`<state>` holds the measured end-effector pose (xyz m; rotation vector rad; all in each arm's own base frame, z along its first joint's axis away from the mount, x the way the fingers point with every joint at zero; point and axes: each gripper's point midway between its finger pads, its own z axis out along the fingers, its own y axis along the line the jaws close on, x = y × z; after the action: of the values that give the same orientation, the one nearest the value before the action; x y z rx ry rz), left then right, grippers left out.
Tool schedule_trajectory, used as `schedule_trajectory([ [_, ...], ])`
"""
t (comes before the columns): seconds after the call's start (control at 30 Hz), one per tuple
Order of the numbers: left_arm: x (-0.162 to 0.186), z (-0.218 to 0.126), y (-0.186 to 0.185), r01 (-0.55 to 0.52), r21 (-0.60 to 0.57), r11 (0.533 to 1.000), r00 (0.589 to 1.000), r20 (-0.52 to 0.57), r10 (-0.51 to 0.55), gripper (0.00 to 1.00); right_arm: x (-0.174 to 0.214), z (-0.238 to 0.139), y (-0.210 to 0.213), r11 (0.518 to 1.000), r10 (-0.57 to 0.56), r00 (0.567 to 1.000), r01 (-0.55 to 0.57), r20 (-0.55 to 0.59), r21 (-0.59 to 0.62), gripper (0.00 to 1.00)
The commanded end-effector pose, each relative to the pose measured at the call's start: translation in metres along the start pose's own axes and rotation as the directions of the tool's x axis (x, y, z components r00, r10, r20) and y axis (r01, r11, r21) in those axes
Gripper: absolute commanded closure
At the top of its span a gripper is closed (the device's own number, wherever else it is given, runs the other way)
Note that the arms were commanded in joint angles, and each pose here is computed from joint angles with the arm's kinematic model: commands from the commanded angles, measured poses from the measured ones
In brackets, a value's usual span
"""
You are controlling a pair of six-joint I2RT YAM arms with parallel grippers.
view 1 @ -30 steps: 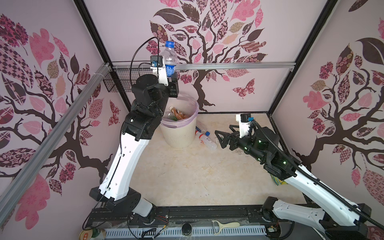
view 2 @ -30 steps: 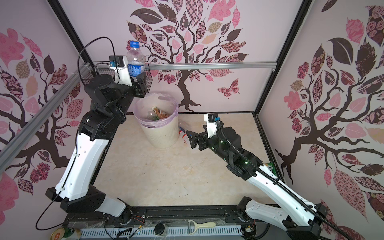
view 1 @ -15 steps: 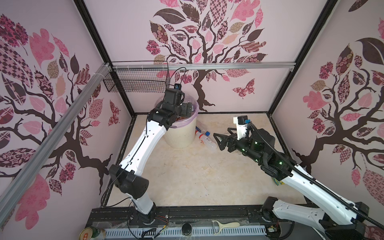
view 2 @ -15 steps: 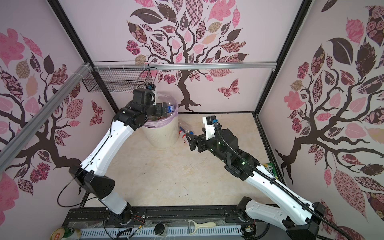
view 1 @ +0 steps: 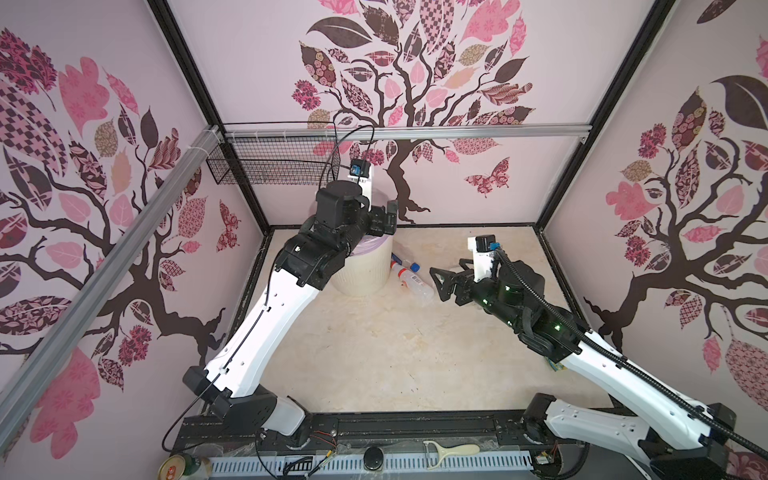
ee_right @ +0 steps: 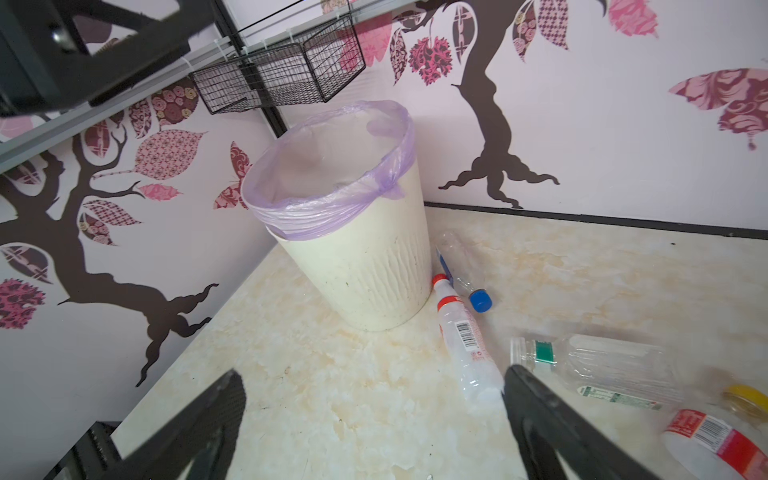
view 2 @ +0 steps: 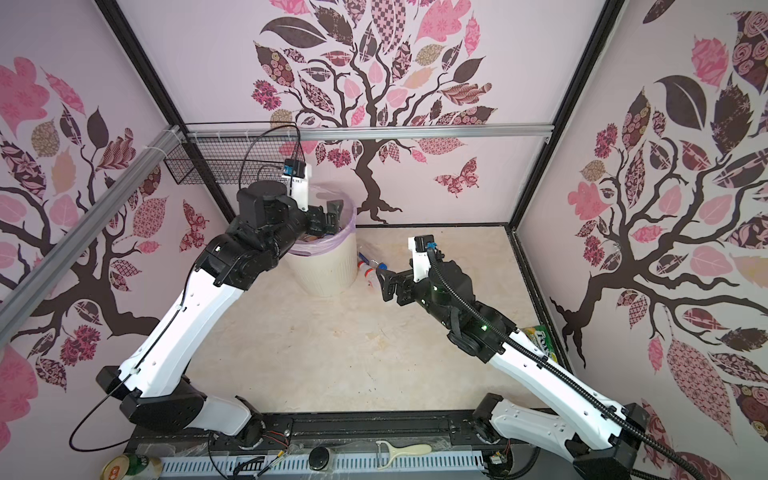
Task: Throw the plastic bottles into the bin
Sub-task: 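Lower left arm toward remaining bottles while right gripper moves toward them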
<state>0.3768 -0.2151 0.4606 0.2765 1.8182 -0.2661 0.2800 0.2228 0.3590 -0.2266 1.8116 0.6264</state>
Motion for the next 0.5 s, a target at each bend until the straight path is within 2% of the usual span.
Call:
schedule_trajectory([
  [0.0,0.005,-0.009,-0.031,0.012,0.081,0.997,1.000,0.008,-0.012,0.02,0.002,-0.003,-0.039,0.988,0.004,1.000,-0.005,0.011,0.156,0.00],
  [0.1,0.025,-0.014,-0.059,0.017,0.143,0.990,1.000,-0.022,-0.013,0.02,0.010,-0.001,-0.091,0.957,0.129,0.992,-0.127,0.009,0.262,0.00],
  [0.23,0.061,-0.016,-0.096,0.045,0.229,0.972,0.996,-0.079,-0.028,0.02,0.028,-0.011,-0.171,0.848,0.332,0.938,-0.341,0.095,0.406,0.00],
  [0.33,0.092,-0.015,-0.115,0.032,0.247,0.969,0.991,-0.133,0.001,0.02,0.046,-0.010,-0.198,0.791,0.374,0.919,-0.386,0.125,0.475,0.00],
  [0.47,0.130,-0.007,-0.129,0.090,0.280,0.956,0.979,-0.200,-0.033,0.02,0.080,0.007,-0.215,0.737,0.444,0.891,-0.426,0.101,0.525,0.00],
])
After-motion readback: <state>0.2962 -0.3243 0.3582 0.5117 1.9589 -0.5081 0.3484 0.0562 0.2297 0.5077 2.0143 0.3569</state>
